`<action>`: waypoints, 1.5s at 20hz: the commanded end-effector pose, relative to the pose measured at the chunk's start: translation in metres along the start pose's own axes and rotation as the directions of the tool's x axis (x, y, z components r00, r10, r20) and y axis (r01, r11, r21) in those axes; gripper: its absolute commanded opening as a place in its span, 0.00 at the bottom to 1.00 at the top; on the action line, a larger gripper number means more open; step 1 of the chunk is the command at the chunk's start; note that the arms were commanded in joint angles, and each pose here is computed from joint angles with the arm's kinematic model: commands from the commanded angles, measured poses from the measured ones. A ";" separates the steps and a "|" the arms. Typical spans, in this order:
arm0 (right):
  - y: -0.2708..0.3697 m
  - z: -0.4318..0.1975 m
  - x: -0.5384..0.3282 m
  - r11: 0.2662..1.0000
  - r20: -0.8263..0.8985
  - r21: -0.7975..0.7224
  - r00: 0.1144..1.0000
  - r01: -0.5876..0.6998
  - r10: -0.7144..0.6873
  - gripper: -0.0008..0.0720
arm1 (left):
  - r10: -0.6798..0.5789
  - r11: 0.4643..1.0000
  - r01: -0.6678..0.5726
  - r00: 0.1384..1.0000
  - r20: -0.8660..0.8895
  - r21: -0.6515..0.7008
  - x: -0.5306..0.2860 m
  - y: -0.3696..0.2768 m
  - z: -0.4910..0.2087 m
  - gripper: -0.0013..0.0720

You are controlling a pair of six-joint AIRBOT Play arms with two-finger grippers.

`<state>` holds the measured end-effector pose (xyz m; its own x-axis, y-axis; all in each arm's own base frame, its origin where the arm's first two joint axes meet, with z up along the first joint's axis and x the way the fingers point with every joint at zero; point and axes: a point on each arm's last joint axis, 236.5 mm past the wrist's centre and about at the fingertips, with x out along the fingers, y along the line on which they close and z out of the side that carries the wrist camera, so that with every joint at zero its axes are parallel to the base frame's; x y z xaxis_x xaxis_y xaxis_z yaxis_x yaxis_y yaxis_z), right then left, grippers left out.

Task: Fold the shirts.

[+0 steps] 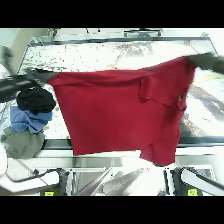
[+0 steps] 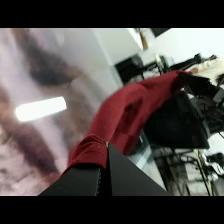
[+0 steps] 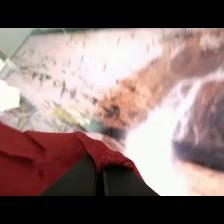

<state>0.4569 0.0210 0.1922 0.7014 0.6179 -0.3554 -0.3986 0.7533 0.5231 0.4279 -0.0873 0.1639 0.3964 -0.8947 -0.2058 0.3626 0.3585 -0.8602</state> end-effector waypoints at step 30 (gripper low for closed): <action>-0.261 -0.135 0.148 0.933 -0.258 0.228 0.941 0.279 -0.219 0.04 | 0.487 0.873 -0.465 0.824 -0.288 0.147 0.107 0.268 0.008 0.04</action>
<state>0.5888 -0.0532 -0.0874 0.6178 0.4765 -0.6255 -0.0513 0.8183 0.5725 0.5775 -0.0854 -0.0728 0.2823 -0.6844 -0.6722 0.2309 0.7286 -0.6448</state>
